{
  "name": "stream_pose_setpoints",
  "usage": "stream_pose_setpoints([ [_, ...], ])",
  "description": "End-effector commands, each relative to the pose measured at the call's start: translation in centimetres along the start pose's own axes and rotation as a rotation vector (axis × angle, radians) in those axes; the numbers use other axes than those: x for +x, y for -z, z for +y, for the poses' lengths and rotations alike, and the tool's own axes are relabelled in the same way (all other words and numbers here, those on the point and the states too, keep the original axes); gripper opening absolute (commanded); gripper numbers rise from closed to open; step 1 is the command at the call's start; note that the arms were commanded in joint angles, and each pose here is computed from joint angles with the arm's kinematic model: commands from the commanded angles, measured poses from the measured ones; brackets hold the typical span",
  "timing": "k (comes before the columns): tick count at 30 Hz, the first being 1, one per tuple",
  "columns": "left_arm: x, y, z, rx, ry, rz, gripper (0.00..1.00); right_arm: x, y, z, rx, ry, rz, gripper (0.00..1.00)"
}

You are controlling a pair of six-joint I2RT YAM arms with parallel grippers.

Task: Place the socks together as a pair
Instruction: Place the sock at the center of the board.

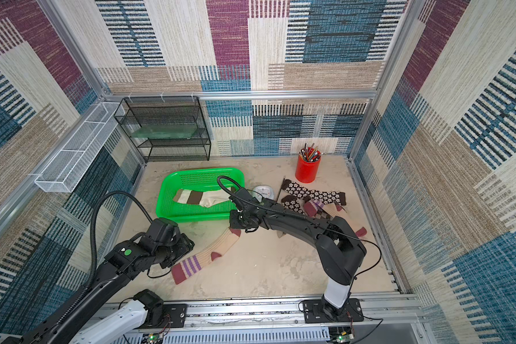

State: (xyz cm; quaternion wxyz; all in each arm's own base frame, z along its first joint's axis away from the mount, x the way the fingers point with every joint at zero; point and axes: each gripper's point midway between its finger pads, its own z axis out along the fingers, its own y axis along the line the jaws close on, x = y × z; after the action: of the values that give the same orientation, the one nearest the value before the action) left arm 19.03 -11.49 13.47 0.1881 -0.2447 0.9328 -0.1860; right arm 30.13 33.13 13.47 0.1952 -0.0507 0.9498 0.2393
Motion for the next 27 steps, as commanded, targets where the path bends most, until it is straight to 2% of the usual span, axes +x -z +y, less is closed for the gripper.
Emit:
stream_pose_setpoints([
  [1, 1.5, -1.3, -3.8, 0.110, -0.092, 0.066, 0.44, -1.4, 2.6, -3.3, 0.042, -0.074, -0.031, 0.35],
  [3, 3.0, -2.5, -5.8, 0.131, -0.148, 0.109, 0.35, -2.9, 4.9, -6.4, 0.059, -0.126, -0.075, 0.41],
  [6, 4.9, -4.8, -8.2, 0.129, -0.210, 0.160, 0.29, -4.5, 8.4, -13.0, 0.112, -0.222, -0.127, 0.57],
  [8, 5.2, -6.2, -9.4, 0.115, -0.227, 0.161, 0.28, -5.4, 10.5, -17.6, 0.156, -0.270, -0.164, 0.69],
  [11, 4.5, -7.8, -10.6, 0.074, -0.260, 0.132, 0.27, -6.1, 12.9, -23.5, 0.257, -0.331, -0.189, 0.76],
  [16, 4.4, -11.0, -11.8, 0.022, -0.314, 0.131, 0.26, -5.3, 13.6, -31.4, 0.355, -0.492, -0.166, 0.76],
  [19, 4.4, -12.5, -11.3, -0.037, -0.354, 0.122, 0.25, -5.0, 13.7, -33.5, 0.335, -0.543, -0.179, 0.75],
  [22, 4.6, -13.4, -10.8, -0.062, -0.382, 0.123, 0.24, -4.1, 14.2, -36.0, 0.381, -0.601, -0.178, 0.75],
  [24, 5.2, -13.8, -10.6, -0.063, -0.414, 0.139, 0.24, -4.1, 14.1, -36.1, 0.309, -0.630, -0.208, 0.74],
  [27, 7.1, -14.6, -9.9, -0.073, -0.468, 0.187, 0.24, -4.8, 12.7, -34.2, 0.241, -0.536, -0.190, 0.73],
])
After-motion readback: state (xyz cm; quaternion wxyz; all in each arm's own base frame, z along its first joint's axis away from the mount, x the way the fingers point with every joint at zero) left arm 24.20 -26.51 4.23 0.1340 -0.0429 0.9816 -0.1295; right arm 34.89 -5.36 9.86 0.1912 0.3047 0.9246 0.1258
